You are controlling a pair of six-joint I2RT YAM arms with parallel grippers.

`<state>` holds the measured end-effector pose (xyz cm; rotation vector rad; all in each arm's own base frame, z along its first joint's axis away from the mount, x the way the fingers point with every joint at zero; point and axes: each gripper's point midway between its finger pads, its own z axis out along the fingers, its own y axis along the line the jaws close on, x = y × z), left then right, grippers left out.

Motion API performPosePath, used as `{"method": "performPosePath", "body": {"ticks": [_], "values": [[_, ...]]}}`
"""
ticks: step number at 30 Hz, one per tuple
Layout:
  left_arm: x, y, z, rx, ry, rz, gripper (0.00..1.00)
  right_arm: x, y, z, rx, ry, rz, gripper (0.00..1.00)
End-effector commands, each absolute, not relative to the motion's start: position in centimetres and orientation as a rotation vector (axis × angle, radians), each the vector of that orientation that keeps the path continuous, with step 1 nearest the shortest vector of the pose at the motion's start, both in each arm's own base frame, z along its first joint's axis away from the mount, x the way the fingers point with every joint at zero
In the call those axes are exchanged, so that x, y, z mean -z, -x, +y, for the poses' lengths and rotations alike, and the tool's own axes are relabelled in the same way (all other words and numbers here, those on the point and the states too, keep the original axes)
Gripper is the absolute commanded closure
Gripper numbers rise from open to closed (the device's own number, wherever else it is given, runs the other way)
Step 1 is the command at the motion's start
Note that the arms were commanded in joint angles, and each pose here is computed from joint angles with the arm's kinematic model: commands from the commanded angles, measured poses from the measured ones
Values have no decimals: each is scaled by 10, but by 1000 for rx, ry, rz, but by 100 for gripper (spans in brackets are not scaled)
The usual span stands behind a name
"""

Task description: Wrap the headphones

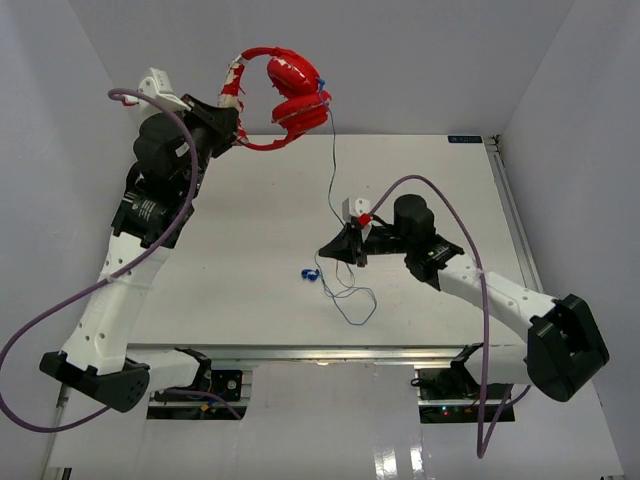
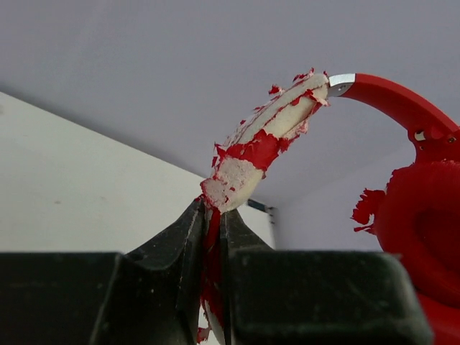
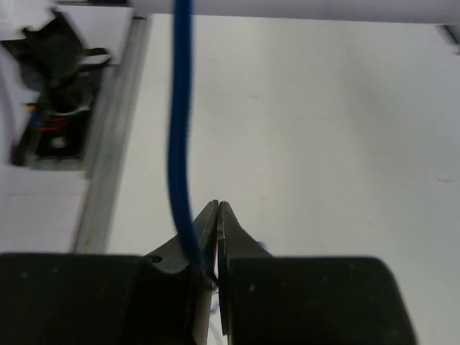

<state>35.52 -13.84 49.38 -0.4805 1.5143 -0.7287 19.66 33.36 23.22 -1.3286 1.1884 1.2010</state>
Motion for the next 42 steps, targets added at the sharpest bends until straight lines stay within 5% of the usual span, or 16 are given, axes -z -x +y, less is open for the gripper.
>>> {"method": "performPosePath", "body": {"ticks": [1,6,16,29,42], "values": [[-440,-395,-107,287,342,1586,100,-253,-275,271,-351,1394,1407,92],[-357,-406,-117,143,83,1710,100,-320,-316,197,226,1212,1332,92],[-283,-358,-205,529,-400,1829,100,-414,-337,218,265,1171,1190,92],[-291,-282,-263,870,-697,1719,100,-347,-364,271,-91,1170,1334,92],[-361,-250,-254,995,-572,1538,100,-271,-406,205,-263,896,1633,92]]}}
